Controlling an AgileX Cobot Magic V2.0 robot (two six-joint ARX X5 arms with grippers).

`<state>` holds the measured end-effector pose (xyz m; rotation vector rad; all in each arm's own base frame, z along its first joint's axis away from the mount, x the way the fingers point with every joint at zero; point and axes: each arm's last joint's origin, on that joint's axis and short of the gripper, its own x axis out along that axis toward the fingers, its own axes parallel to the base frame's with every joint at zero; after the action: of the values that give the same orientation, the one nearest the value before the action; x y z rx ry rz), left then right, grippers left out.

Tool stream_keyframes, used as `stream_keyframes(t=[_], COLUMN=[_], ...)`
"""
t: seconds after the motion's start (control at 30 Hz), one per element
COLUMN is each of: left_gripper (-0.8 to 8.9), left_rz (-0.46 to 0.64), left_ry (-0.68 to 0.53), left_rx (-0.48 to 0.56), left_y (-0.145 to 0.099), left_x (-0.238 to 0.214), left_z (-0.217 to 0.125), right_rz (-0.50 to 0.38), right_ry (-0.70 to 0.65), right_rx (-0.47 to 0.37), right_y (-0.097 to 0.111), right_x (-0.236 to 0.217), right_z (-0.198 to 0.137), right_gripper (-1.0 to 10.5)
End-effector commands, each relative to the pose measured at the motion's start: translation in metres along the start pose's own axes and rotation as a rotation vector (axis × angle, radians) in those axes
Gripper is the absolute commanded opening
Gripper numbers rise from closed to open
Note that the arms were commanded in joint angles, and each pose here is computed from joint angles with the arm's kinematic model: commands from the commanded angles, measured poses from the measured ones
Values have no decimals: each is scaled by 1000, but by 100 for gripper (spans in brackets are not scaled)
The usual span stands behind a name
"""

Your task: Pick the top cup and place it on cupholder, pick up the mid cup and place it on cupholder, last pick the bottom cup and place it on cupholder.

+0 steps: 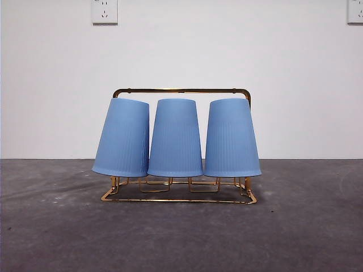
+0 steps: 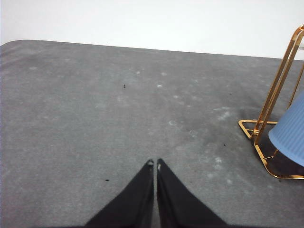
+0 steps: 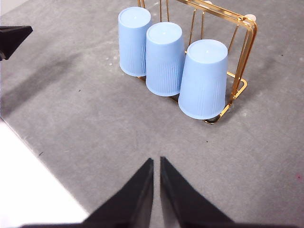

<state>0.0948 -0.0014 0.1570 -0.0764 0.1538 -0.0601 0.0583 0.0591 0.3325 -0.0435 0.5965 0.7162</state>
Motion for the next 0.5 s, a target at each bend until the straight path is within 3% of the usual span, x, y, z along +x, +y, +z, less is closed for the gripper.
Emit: stream_keyframes(t=[0.03, 0.07, 0.17, 0.37, 0.5], left_gripper=[6, 6, 6, 6, 6], left_rz=[-4, -4, -4, -4, -4], left_ry=[25, 25, 25, 25, 25], left_rx=[5, 5, 4, 5, 5], left_y=[0, 0, 0, 0, 0], left_x=[2, 2, 2, 2, 2], left_z=[-7, -7, -7, -7, -7], right_rz=[11, 9, -118, -339, -444], right_ry=[-15, -20, -87, -399, -564], right_rx=[6, 5, 23, 151, 75], right_y=[1, 1, -8, -40, -59], right_x=[-1, -1, -2, 11, 24], right_z=[3, 2, 2, -16, -44], right_gripper=[19, 19, 19, 19, 19])
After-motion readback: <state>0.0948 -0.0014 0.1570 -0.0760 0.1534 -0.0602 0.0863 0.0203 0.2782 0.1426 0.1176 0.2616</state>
